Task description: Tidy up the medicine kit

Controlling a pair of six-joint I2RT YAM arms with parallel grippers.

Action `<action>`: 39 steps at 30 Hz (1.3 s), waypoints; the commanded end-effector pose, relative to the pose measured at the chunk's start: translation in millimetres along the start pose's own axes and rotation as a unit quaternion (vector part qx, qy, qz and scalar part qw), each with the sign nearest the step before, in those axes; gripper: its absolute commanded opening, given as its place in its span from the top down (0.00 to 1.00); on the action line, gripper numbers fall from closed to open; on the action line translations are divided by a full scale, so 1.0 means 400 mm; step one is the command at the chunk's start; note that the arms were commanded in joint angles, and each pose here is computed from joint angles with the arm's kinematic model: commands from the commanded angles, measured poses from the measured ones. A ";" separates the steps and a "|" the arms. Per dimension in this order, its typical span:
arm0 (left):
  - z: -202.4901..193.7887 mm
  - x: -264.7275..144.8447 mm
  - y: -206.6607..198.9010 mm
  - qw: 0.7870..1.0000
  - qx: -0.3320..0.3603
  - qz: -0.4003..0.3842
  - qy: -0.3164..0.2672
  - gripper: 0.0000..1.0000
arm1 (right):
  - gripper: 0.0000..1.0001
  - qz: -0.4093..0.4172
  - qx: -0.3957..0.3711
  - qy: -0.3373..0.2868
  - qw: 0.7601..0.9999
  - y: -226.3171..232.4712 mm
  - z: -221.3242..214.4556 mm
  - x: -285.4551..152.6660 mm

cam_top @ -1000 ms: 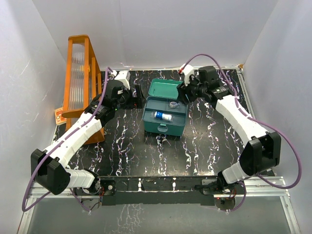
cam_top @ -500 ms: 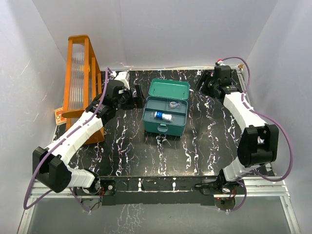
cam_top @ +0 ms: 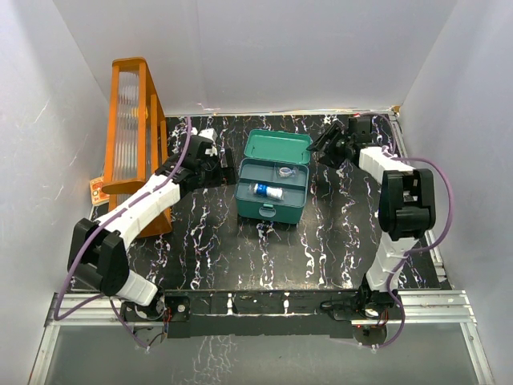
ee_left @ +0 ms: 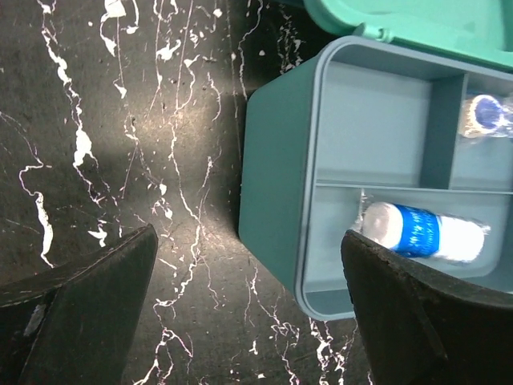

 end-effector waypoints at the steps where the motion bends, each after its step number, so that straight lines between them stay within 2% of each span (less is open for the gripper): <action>1: 0.009 0.002 0.009 1.000 -0.013 0.028 0.001 0.04 | 0.39 0.107 -0.012 0.004 0.994 0.088 0.035 0.002; 6: 0.012 0.019 0.012 0.999 -0.018 0.038 0.006 0.07 | 0.41 0.143 -0.011 0.040 0.989 0.090 0.029 0.039; 10: 0.009 0.026 0.020 0.998 -0.027 0.057 0.006 0.08 | 0.48 0.159 -0.020 0.065 0.985 0.101 0.014 0.067; 15: 0.012 0.021 0.022 0.998 -0.029 0.063 0.003 0.08 | 0.55 0.165 -0.039 0.068 0.983 0.119 -0.009 0.073; 21: 0.014 0.018 0.021 0.998 -0.029 0.061 0.004 0.08 | 0.66 0.177 -0.052 0.049 0.982 0.127 -0.013 0.054; 32: 0.018 0.023 0.023 0.998 -0.029 0.064 0.006 0.08 | 0.70 0.192 -0.131 -0.009 0.973 0.161 0.007 -0.012; 39: 0.033 0.026 0.024 0.997 -0.024 0.068 0.003 0.08 | 0.70 0.232 -0.172 -0.049 0.956 0.178 -0.004 -0.064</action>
Point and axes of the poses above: each gripper's point midway between its finger pads, its own x axis out along the fingers, its own y axis along the line the jaws close on, z = x × y, the point moved 10 cm from there along -x, back along the fingers, and after that the axes turned 5 degrees about x, right-handed, at the moved point
